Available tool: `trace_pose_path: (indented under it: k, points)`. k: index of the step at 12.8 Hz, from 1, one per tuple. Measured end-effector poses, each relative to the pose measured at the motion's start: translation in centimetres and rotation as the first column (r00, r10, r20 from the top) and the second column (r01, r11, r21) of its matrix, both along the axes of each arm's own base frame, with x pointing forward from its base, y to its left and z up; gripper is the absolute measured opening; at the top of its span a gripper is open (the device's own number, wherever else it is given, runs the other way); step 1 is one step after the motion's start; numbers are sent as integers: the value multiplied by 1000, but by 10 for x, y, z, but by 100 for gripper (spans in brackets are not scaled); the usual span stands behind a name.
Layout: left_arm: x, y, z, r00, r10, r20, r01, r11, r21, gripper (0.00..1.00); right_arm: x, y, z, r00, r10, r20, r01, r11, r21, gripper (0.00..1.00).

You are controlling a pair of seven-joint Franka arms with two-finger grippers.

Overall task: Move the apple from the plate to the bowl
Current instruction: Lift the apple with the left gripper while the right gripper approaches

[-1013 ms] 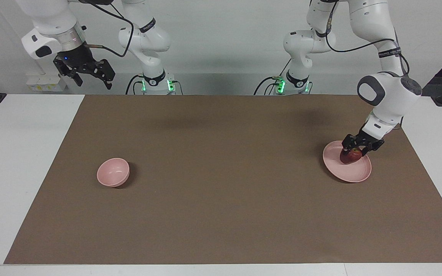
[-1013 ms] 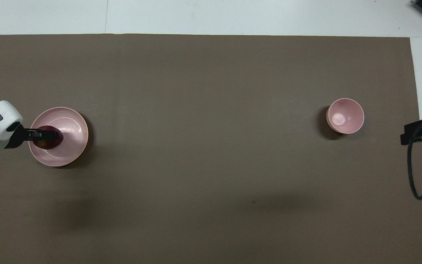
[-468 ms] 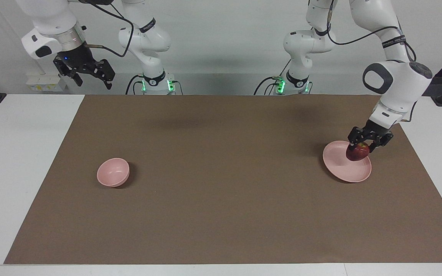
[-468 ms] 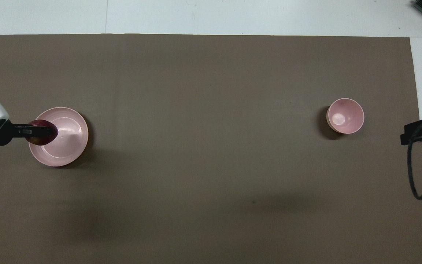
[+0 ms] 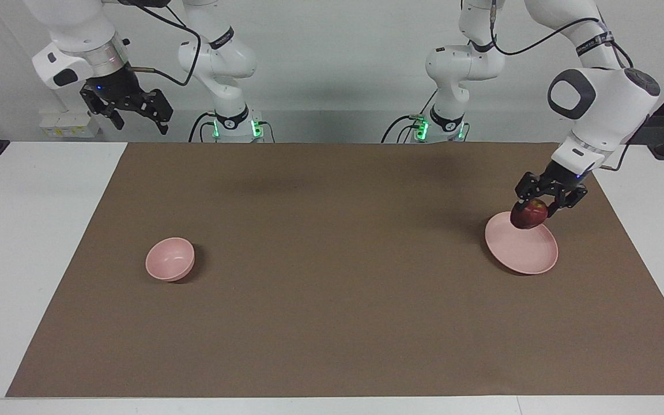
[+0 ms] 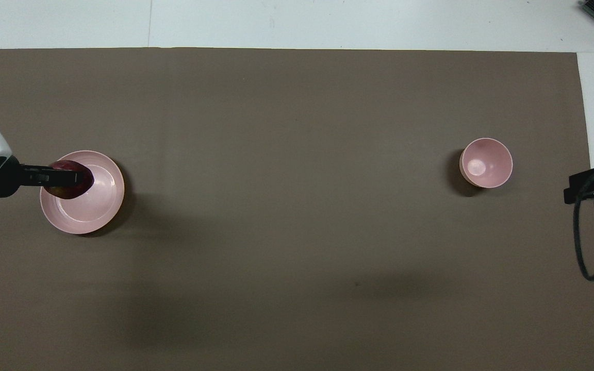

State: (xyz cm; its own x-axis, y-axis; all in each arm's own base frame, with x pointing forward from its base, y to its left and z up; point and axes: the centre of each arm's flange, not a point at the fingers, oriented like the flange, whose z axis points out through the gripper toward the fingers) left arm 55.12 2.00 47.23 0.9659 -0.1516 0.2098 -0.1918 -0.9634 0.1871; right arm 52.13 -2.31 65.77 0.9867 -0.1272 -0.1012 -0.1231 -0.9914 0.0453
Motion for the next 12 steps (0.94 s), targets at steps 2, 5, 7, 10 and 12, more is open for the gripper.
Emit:
trace_pose_path:
  k: [2,5,7,10,12]
  points:
    - [2,-22,4,1000,-2,5,2,999,-46,79,0,0,0,1000,0,0,0,1000,0,100]
    - [1,-70,5,1000,14,-23,-16,997,-81,79,0,0,0,1000,0,0,0,1000,0,100]
    - [-3,-108,7,999,10,-40,-14,996,-93,79,0,-2,0,1000,-4,-3,4,1000,-5,100]
    - [-10,-147,9,998,6,-63,-17,985,-174,79,-5,-45,0,996,-91,-6,91,996,-9,100]
    - [-14,-165,10,997,6,-80,-25,970,-241,79,-7,-62,0,993,-116,-7,116,993,-3,100]
